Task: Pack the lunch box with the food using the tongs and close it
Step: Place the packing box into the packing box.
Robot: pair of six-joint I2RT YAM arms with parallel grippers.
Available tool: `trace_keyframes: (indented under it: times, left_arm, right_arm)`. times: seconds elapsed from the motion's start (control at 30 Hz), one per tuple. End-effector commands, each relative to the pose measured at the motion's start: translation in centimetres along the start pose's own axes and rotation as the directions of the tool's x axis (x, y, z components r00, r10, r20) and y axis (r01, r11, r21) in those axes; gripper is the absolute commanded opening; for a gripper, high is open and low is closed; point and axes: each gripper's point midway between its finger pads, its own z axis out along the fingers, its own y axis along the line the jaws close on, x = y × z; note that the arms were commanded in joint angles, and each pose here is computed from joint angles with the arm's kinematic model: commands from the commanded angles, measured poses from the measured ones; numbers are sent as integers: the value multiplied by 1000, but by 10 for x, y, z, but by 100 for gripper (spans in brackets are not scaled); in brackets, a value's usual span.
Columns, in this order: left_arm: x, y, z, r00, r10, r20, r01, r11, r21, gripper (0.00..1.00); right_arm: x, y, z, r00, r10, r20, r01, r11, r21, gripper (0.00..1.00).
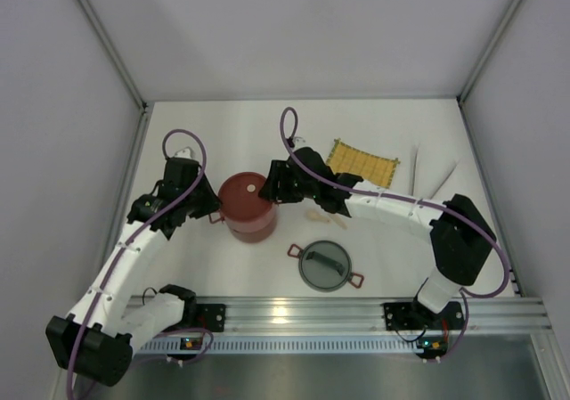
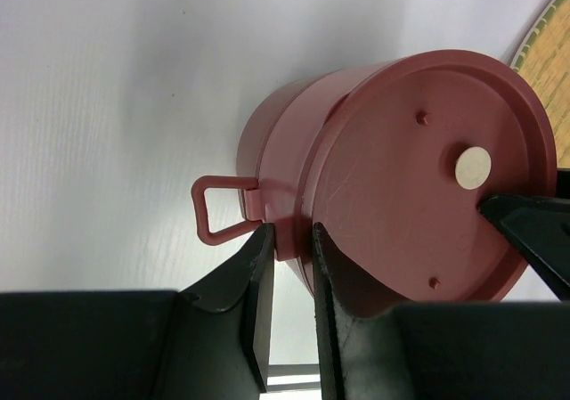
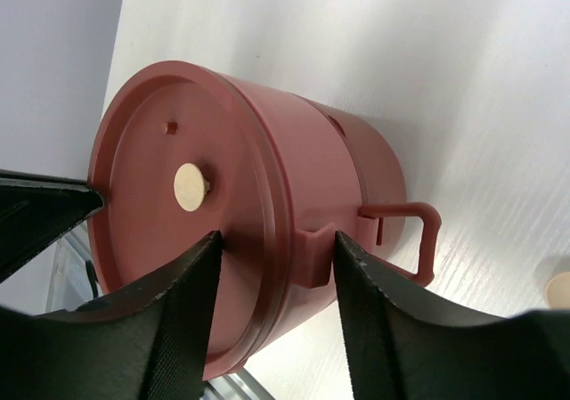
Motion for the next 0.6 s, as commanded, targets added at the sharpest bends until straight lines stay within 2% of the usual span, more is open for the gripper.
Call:
trace_keyframes:
  times: [0.0, 0.57]
  left_arm:
    - [1, -25, 2, 1000, -4, -6, 5, 993, 118, 13]
    - [-3, -5, 6, 999, 30, 23, -31, 999, 14, 27]
  right_arm:
    - [43, -17, 1, 990, -61, -127, 70, 995, 65, 52]
    - [6, -20, -32, 995, -102, -10, 102, 983, 153, 59]
